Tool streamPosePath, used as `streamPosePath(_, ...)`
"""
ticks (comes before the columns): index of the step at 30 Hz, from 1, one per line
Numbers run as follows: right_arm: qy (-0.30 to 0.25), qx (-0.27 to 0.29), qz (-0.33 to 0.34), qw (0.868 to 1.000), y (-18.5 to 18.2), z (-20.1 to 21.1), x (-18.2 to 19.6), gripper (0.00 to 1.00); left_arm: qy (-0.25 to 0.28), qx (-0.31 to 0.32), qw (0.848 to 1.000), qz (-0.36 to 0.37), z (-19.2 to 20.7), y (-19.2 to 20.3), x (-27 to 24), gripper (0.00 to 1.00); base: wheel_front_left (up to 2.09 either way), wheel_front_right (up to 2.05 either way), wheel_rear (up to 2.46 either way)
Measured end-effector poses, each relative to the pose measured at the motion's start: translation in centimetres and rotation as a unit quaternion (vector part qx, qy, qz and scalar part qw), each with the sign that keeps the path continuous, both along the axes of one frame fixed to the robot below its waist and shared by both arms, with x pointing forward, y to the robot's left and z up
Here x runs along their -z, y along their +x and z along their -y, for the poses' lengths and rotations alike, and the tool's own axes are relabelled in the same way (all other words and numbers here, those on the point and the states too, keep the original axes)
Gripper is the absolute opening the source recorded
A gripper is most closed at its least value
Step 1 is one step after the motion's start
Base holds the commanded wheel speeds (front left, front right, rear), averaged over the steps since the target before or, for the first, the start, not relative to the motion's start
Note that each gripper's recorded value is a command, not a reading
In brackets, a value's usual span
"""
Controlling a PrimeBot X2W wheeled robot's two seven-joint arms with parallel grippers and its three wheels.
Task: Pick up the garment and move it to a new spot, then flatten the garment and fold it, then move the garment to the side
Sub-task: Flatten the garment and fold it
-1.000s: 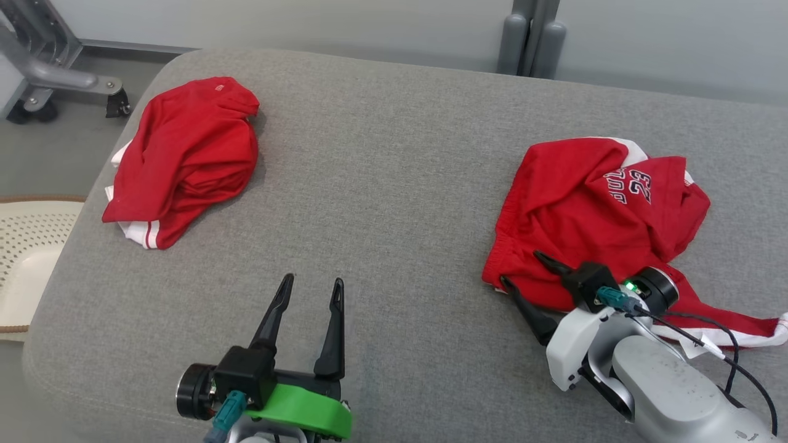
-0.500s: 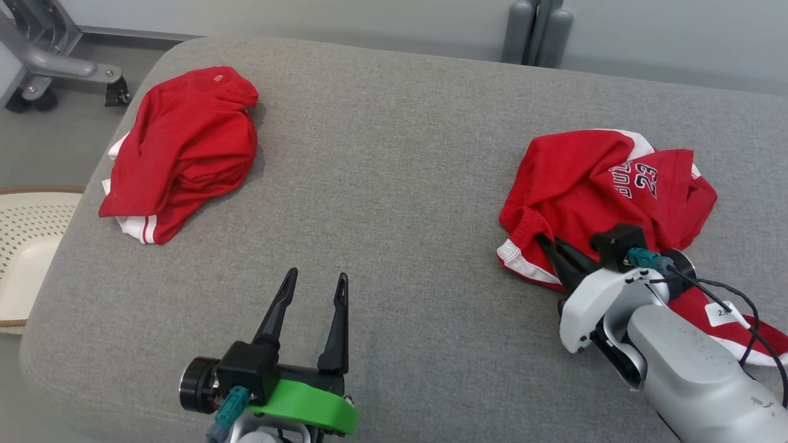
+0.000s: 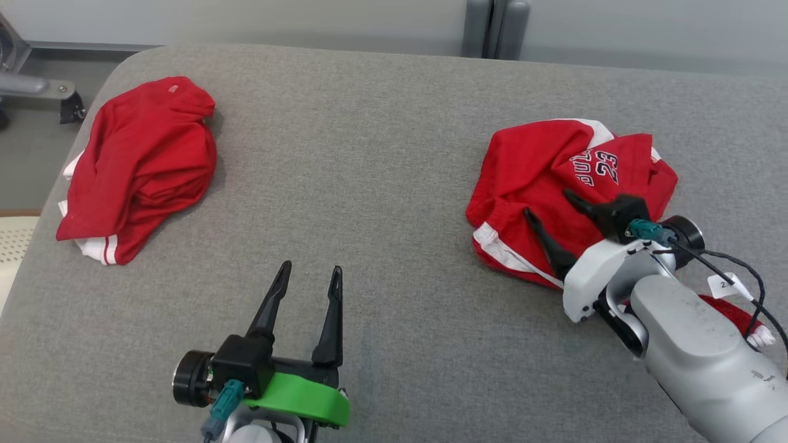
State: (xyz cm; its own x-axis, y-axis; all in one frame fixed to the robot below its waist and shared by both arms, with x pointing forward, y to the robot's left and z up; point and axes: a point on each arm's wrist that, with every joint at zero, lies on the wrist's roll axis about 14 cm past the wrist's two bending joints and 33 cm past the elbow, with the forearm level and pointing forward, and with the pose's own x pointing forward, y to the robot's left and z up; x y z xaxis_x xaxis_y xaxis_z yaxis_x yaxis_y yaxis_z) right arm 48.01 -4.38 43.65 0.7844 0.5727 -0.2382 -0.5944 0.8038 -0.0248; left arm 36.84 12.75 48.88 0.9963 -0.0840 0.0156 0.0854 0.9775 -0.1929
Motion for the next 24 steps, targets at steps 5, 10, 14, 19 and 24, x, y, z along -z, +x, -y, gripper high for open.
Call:
streamPosePath(5,0.035,0.038,0.051,0.997,-0.1,2.3,-3.3,1.0,0.002,0.011,1.0,0.01,0.5,0.7,-0.4,1.0,0.0,0.0,0.0)
streamPosePath(10,0.059,0.102,0.078,0.99,-2.3,6.2,-4.4,1.0,0.001,0.025,0.999,0.02,1.3,1.5,-1.0,1.0,0.0,0.0,0.0)
streamPosePath(14,0.09,0.161,0.096,0.978,-4.5,8.9,-5.5,1.0,-0.002,0.038,0.999,0.028,2.0,2.1,-1.4,1.0,0.0,0.0,0.0)
streamPosePath(19,0.097,0.197,0.1,0.97,-7.6,10.5,-5.4,1.0,-0.008,0.054,0.998,0.032,3.1,2.5,-1.6,1.0,0.0,0.0,0.0)
streamPosePath(24,0.108,0.236,0.106,0.96,-9.9,11.9,-5.6,1.0,-0.011,0.069,0.997,0.028,3.9,2.6,-1.4,1.0,0.0,0.0,0.0)
